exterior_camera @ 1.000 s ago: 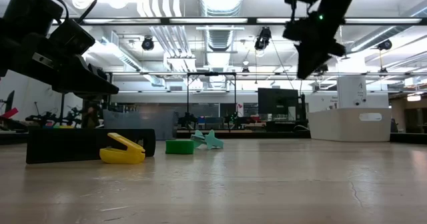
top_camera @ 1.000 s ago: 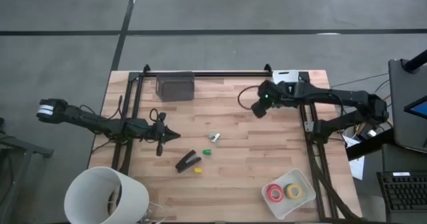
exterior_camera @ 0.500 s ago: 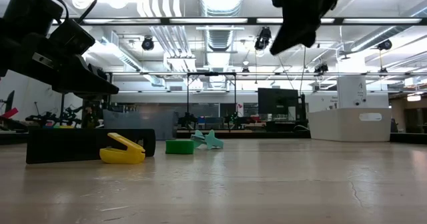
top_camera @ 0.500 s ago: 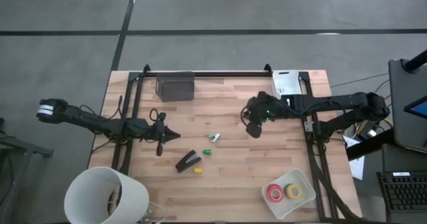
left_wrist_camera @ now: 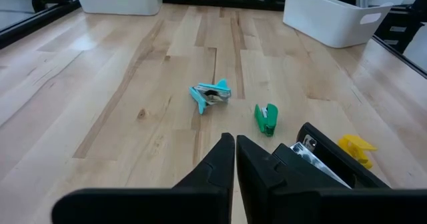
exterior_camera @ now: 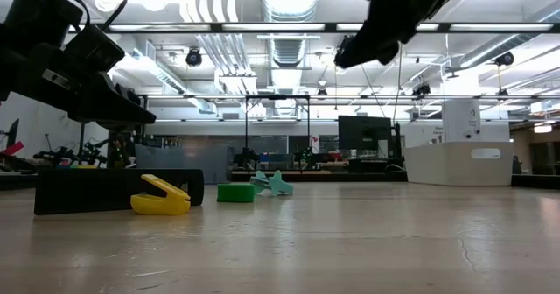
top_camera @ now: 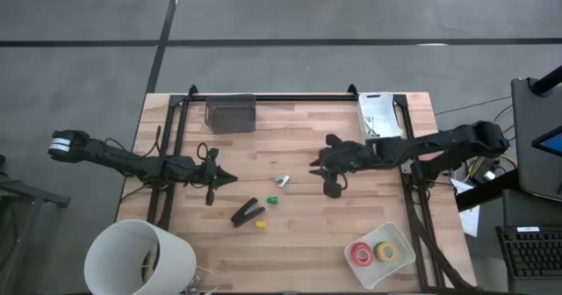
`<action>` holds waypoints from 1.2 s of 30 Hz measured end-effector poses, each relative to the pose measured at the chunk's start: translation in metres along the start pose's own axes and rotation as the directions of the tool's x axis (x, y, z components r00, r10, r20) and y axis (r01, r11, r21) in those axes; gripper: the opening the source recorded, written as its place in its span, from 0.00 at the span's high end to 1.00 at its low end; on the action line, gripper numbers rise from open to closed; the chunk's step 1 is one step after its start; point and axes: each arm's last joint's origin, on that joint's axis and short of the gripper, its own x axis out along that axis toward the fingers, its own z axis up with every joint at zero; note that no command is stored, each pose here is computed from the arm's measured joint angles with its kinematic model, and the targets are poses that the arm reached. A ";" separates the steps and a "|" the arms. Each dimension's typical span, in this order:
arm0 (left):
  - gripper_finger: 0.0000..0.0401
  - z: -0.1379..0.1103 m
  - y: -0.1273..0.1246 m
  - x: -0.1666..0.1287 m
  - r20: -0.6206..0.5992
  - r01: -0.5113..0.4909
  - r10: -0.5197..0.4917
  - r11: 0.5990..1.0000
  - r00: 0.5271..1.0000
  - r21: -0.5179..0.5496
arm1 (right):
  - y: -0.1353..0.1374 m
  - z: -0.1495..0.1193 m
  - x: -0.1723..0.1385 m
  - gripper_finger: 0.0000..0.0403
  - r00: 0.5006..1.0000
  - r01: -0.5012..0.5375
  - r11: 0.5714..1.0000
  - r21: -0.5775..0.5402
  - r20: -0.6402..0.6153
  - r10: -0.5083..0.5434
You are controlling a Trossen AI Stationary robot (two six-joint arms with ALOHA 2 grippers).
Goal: Pick and place Stapler, Stapler remover, tape
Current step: Put the light blue staple remover into the top white bin
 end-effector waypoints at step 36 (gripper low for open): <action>0.95 0.000 0.000 0.000 -0.002 -0.001 0.001 1.000 1.000 0.000 | 0.022 -0.007 0.140 0.70 0.987 -0.049 0.913 -0.406 -0.162 -0.019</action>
